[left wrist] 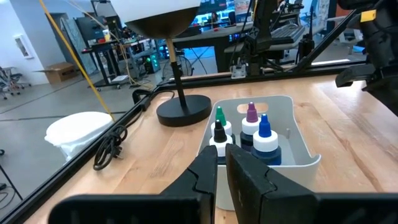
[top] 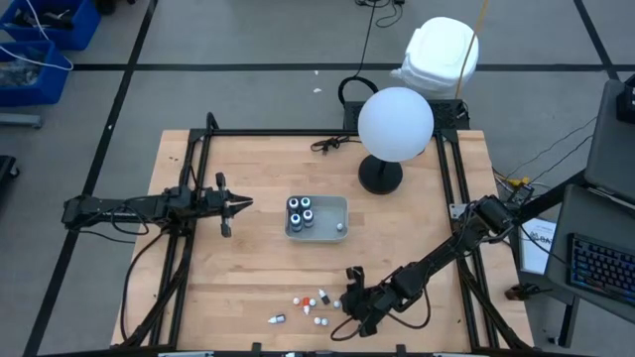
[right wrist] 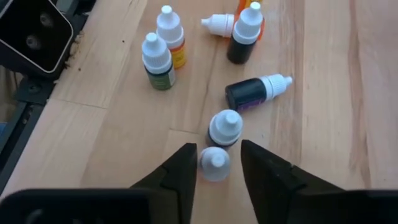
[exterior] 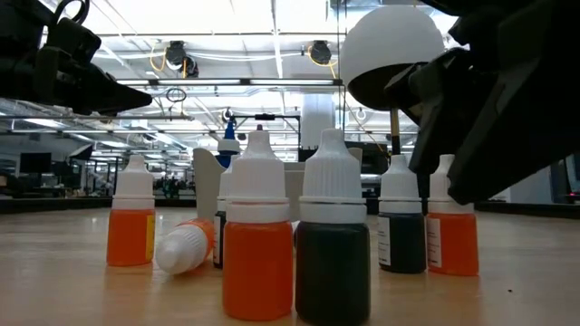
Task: Pick & Place food coloring
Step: Put the small orange food coloring bottle into the gray bin
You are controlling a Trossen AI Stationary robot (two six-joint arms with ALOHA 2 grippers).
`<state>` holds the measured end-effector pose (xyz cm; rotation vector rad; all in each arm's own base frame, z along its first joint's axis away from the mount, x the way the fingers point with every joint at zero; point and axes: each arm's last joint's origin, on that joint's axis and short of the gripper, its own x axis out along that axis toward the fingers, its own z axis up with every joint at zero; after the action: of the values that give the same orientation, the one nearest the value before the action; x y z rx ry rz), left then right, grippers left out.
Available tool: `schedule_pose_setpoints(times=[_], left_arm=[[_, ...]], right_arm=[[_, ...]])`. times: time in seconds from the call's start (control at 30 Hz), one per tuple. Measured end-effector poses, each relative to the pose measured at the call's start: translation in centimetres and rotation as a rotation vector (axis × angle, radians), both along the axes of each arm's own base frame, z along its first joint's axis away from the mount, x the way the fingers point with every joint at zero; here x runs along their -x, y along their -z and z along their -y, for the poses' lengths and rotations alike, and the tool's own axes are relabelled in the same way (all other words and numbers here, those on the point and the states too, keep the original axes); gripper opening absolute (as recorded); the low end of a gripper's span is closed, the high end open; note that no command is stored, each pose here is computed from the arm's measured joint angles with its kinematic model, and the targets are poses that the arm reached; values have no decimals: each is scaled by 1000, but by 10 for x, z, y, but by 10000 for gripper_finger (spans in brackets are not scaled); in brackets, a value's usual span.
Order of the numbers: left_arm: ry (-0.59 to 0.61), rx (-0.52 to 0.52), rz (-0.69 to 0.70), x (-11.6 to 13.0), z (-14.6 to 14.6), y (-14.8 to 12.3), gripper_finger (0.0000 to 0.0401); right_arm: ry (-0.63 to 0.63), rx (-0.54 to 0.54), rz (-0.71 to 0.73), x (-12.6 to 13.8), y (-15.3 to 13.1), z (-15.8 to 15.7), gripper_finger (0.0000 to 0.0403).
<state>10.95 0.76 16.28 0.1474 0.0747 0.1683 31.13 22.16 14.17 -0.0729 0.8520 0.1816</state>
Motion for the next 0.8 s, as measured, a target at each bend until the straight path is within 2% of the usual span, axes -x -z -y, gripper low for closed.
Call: schedule_pose_setpoints(times=[0.23,0.53,0.8], left_arm=[[0,0,0,0,0,0,42],[0,0,-1,0,0,0,42],[0,0,-2,0,0,0,42]], right_arm=[[0,-2,4,0,-1,0,42],[47,-16,-5,10,-28,8,53],[111,15,40,29,-77,30,45]])
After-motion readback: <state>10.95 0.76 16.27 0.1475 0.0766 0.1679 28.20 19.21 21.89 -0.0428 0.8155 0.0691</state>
